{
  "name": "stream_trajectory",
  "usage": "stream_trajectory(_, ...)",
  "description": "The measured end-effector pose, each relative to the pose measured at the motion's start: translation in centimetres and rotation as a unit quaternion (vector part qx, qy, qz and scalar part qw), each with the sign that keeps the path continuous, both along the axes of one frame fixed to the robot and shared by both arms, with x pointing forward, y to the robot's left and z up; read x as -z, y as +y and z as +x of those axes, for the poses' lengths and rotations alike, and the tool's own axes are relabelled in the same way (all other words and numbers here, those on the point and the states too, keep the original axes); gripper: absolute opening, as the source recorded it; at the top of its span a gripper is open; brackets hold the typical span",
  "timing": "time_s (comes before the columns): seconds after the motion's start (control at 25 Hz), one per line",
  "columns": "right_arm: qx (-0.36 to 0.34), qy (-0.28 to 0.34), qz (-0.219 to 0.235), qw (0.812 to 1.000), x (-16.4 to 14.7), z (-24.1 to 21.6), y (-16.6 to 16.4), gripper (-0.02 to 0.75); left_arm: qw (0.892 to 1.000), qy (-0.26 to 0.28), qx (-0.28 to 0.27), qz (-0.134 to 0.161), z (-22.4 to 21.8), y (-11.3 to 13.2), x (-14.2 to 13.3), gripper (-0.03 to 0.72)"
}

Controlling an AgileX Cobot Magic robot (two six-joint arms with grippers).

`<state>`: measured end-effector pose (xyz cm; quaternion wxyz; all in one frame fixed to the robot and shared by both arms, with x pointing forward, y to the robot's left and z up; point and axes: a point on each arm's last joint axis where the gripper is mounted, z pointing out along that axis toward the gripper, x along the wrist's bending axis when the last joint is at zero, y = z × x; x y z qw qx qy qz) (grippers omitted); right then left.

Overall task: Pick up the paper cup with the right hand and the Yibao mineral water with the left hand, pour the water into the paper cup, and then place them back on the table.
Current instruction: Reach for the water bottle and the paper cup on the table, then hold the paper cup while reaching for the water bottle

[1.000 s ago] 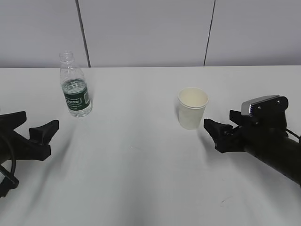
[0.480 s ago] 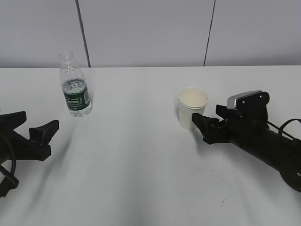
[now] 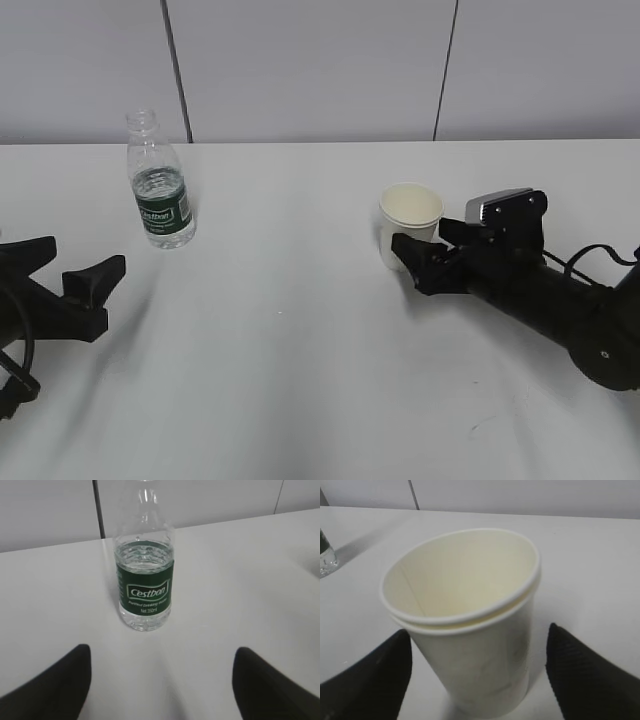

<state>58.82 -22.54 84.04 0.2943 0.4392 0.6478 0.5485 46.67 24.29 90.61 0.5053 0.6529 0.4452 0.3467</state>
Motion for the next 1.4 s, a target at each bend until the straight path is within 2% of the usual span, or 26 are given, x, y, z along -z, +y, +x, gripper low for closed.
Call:
stream_trajectory(0.28,-0.018,0.001,0.024,1.000,0.6,1.5,0.6,0.651,1.000,0.000,0.000,0.000,0.0,0.0,0.0,0.531)
stream_trajectory(0.56,-0.022,-0.004,0.029,0.999,0.7,2.1,0.7,0.644,1.000,0.000,0.000,0.000,0.0,0.0,0.0,0.531)
stream_trajectory(0.88,-0.023,-0.004,0.029,0.999,0.7,2.1,0.7,0.533,1.000,0.000,0.001,0.000,0.0,0.0,0.0,0.531)
stream_trajectory(1.4,-0.023,-0.003,0.030,0.999,0.7,2.1,0.7,0.521,1.000,-0.008,0.022,0.003,3.2,-0.9,0.8,0.531)
